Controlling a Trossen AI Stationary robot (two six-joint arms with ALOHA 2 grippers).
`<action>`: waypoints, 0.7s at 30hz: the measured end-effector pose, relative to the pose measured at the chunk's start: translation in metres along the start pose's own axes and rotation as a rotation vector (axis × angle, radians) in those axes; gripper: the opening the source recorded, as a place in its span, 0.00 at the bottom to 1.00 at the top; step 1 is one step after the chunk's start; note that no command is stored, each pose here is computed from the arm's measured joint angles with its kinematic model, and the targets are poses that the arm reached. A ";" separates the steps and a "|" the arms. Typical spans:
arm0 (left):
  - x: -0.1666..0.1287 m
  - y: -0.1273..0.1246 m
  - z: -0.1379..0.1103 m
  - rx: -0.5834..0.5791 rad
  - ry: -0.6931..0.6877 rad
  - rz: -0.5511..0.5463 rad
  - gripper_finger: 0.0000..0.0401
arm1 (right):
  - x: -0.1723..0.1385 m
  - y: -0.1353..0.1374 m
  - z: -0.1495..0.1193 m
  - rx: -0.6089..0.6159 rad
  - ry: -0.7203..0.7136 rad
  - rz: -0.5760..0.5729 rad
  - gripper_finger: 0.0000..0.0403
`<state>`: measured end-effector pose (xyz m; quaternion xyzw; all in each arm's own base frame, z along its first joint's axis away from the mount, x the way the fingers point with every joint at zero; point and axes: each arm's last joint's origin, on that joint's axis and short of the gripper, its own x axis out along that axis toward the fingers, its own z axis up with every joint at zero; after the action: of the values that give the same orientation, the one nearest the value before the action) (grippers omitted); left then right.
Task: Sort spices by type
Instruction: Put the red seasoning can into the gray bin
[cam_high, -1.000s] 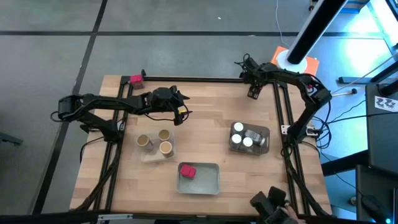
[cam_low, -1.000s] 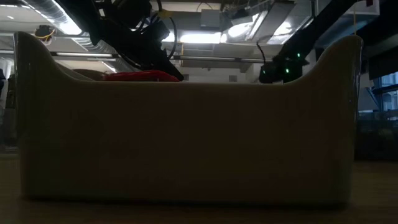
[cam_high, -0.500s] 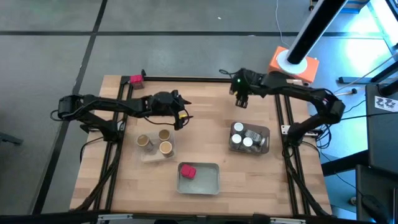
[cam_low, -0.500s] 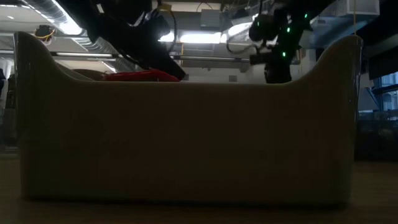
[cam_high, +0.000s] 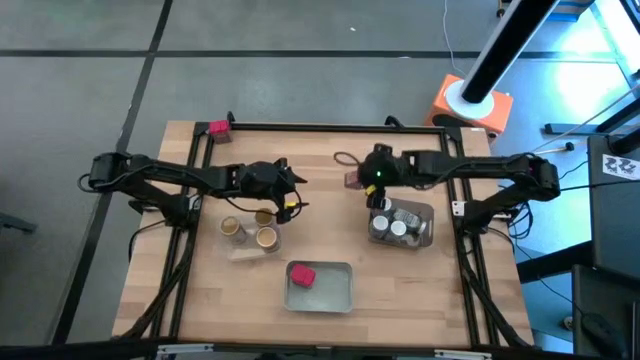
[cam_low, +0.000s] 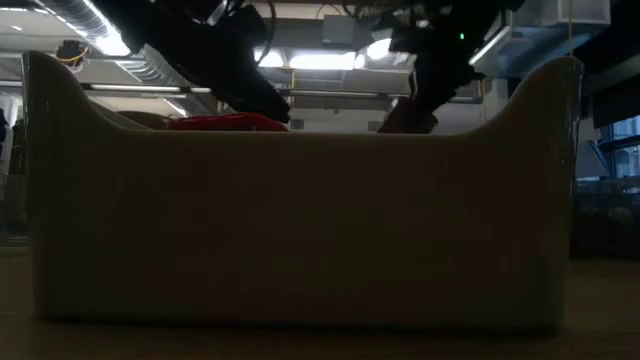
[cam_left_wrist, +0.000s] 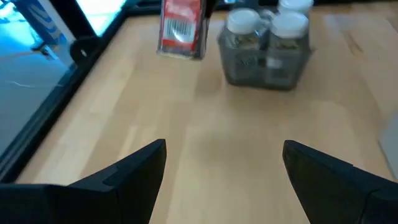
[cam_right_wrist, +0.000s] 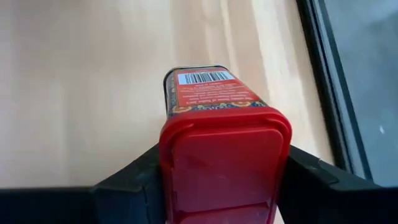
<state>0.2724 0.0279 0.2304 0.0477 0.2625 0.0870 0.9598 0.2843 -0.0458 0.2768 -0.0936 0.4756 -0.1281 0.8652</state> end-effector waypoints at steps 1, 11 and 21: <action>-0.002 -0.002 -0.001 0.003 0.010 -0.007 0.77 | -0.002 0.006 0.003 0.002 -0.024 0.010 0.54; -0.041 -0.017 -0.021 -0.015 -0.105 -0.010 0.77 | -0.026 0.060 0.034 0.062 -0.214 0.196 0.54; -0.059 -0.024 -0.052 -0.063 -0.126 -0.048 0.77 | -0.033 0.114 0.064 0.051 -0.261 0.388 0.54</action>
<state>0.1990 -0.0046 0.2124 0.0164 0.1997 0.0688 0.9773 0.3364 0.0756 0.3044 0.0056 0.3652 0.0420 0.9300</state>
